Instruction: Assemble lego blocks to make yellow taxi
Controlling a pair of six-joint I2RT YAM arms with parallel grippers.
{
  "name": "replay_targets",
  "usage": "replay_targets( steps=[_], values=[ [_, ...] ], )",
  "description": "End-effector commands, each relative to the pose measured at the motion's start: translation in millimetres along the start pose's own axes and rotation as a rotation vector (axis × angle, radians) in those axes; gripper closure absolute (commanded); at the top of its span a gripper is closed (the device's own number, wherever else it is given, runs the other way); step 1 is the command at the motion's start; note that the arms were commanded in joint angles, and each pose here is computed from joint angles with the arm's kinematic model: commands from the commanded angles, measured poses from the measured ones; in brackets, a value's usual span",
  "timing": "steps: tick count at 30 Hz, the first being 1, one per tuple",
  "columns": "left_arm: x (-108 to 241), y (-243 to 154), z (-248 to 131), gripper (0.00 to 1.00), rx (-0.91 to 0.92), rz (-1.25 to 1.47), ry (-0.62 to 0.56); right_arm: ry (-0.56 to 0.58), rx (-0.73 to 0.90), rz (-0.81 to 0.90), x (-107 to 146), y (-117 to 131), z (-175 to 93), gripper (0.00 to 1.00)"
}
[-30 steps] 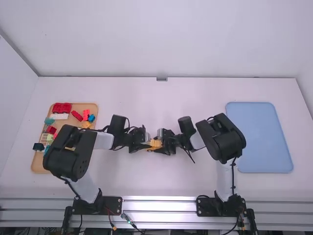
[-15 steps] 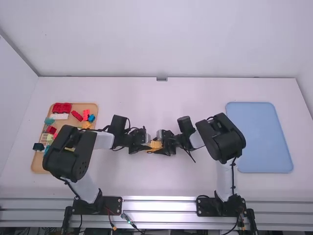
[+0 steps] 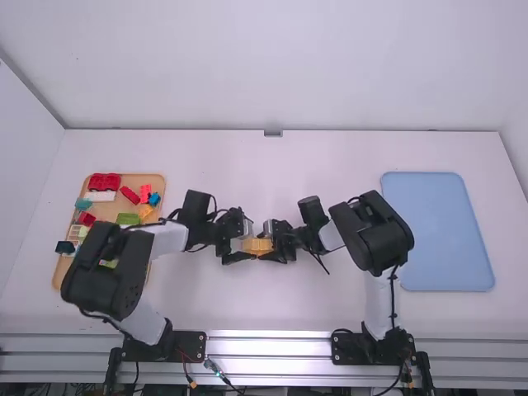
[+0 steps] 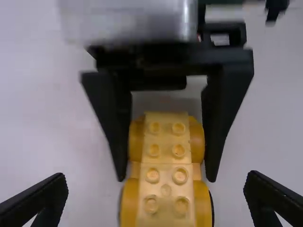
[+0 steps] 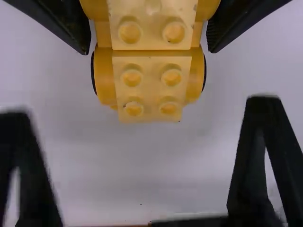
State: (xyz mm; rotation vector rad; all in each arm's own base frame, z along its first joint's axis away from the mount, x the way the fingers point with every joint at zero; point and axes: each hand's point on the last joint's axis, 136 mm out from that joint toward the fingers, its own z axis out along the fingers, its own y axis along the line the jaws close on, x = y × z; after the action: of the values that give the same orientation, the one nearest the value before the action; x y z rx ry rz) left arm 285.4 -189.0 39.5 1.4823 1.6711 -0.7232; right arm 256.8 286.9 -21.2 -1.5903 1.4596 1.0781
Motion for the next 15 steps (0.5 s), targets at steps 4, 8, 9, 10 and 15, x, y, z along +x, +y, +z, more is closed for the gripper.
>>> replay_targets(
  steps=[4, 8, 9, 10, 15],
  values=[
    [-31, 5, -13, 0.98, -0.023, 0.021, -0.057, 0.022, 0.000, 0.023, 7, 2, 3, 0.37],
    [-17, 0, -5, 0.98, 0.007, -0.020, -0.039, 0.021, -0.001, 0.024, 7, 2, 3, 0.37],
    [-13, -1, -2, 0.98, 0.017, -0.034, -0.037, 0.021, -0.001, 0.023, 7, 2, 3, 0.37],
    [-10, -2, 0, 0.98, 0.024, -0.042, -0.036, 0.021, -0.001, 0.024, 7, 2, 3, 0.37],
    [5, -14, 11, 0.98, 0.090, -0.127, -0.041, 0.021, -0.001, 0.023, 7, 2, 3, 0.37]
  ],
)
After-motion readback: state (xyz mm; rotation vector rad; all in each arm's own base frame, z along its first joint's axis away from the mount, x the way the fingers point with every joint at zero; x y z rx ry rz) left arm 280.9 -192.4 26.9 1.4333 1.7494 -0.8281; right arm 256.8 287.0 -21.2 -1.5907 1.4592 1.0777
